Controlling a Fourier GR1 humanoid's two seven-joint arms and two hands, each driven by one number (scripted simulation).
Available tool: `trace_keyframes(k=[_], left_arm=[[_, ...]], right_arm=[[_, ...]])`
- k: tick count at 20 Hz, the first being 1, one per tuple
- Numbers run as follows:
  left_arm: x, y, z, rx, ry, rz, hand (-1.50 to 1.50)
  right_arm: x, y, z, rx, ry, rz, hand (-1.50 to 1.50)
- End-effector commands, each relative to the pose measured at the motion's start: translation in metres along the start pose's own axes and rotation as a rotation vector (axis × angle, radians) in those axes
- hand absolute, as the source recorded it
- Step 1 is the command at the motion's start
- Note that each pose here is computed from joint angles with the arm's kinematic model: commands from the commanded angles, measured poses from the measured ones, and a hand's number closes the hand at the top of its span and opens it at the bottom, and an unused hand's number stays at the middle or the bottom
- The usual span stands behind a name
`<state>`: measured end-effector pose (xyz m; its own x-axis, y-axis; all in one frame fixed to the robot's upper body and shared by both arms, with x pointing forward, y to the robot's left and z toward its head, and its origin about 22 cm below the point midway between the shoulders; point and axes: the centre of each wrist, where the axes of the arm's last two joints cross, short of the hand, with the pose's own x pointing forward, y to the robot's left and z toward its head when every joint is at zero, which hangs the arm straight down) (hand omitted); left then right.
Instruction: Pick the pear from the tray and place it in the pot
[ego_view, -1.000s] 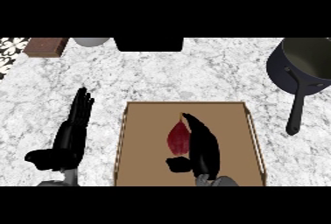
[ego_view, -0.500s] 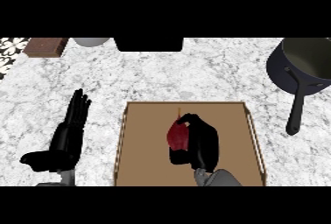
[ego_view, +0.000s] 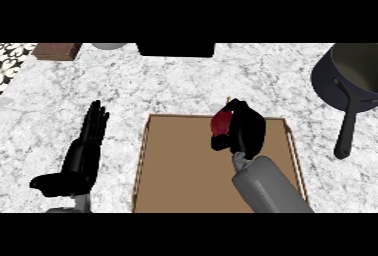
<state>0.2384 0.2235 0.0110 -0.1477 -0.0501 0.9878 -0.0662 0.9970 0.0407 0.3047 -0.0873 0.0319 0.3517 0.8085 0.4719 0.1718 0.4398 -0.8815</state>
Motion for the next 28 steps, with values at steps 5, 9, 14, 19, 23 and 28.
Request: trace_keyframes(k=[5,9,14,19,23,28], left_arm=[[0.003,-0.021,-0.01,-0.063,-0.018,0.016,0.0],[0.007,-0.021,-0.015,-0.076,-0.02,0.015,0.0],[0.005,-0.023,-0.015,-0.084,-0.037,0.004,0.0],[-0.002,-0.03,-0.013,-0.072,-0.008,0.007,0.0],[-0.001,-0.017,-0.009,-0.049,-0.011,0.017,0.0],[0.006,-0.012,-0.024,-0.032,-0.014,0.013,0.0]], right_arm=[[0.036,-0.075,-0.12,-0.176,0.3,0.176,1.5],[0.068,-0.095,-0.137,-0.349,0.272,0.215,1.5],[0.103,-0.105,-0.143,-0.488,0.316,0.311,1.5],[0.107,-0.103,-0.149,-0.556,0.421,0.334,1.5],[0.093,-0.121,-0.167,-0.581,0.487,0.342,1.5],[0.094,-0.131,-0.174,-0.613,0.555,0.342,1.5]])
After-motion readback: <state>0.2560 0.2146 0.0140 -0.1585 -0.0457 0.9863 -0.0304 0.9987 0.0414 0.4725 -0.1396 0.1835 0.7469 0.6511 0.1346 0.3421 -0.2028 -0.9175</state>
